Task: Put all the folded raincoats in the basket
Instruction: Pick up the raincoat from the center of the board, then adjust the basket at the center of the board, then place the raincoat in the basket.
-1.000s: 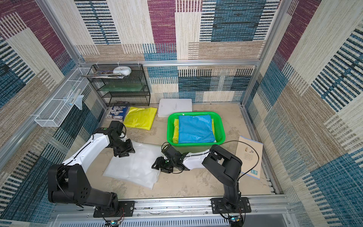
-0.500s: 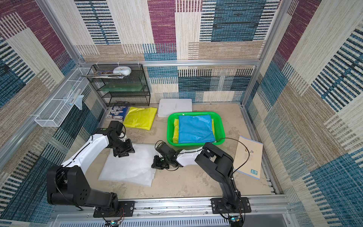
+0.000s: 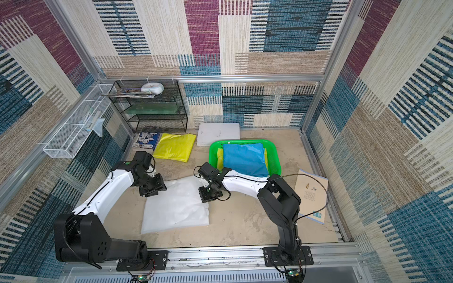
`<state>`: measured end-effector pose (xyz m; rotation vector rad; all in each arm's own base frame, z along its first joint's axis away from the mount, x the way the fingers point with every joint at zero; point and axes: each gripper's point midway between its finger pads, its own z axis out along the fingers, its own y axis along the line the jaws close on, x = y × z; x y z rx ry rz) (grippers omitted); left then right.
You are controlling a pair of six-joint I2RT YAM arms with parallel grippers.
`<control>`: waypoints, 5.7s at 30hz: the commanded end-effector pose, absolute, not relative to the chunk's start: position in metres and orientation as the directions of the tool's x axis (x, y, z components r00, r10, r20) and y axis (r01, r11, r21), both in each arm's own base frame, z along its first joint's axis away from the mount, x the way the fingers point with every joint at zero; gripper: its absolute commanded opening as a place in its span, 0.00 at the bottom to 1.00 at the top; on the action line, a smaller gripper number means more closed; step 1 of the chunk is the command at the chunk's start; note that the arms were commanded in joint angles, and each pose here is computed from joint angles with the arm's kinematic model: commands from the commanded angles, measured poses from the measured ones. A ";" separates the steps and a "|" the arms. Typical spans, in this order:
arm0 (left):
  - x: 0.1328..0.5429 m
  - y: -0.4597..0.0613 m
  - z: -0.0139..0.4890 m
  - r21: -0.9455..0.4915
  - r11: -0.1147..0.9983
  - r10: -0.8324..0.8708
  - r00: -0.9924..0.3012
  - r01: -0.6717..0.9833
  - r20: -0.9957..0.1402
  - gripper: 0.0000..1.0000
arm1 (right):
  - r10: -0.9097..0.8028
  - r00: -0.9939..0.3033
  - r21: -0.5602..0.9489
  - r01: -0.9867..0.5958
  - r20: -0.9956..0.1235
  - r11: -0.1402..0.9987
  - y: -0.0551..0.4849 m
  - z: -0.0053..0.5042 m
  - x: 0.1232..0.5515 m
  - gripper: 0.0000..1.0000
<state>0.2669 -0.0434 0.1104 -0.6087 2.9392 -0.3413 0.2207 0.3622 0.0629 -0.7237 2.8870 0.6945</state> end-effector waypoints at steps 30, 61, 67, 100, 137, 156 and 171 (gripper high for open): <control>0.194 -0.142 0.051 -0.479 0.818 -0.309 -0.946 -0.318 0.101 0.45 | -0.199 -0.978 0.300 -0.208 -0.063 0.931 0.187 0.051 0.196 0.00; 0.162 -0.092 0.066 -0.219 0.879 -0.437 -0.899 -0.424 -0.010 0.00 | -0.255 -0.964 0.532 -0.253 -0.072 0.808 0.232 0.083 0.181 0.00; 0.166 -0.067 0.136 -0.188 0.891 -0.444 -0.880 -0.414 -0.168 0.00 | -0.328 -0.938 0.591 -0.330 -0.115 0.736 0.284 0.113 0.186 0.00; 0.427 -0.332 0.163 -0.577 0.816 0.010 -0.998 0.043 -0.060 0.00 | 0.153 -0.914 0.163 0.098 -0.374 0.982 0.074 0.212 0.379 0.00; 0.328 -0.164 0.178 -0.441 0.888 -0.195 -0.975 -0.128 -0.110 0.00 | -0.090 -0.960 0.334 -0.178 -0.264 0.926 0.189 0.189 0.365 0.00; 0.322 -0.148 0.114 -0.343 0.919 -0.229 -0.971 -0.193 -0.068 0.00 | -0.103 -0.981 0.369 -0.159 -0.166 0.916 0.196 0.121 0.366 0.04; 0.335 -0.159 0.221 -0.441 0.894 -0.195 -0.955 -0.079 -0.225 0.35 | -0.072 -0.937 0.370 -0.204 -0.341 0.906 0.189 0.211 0.388 0.61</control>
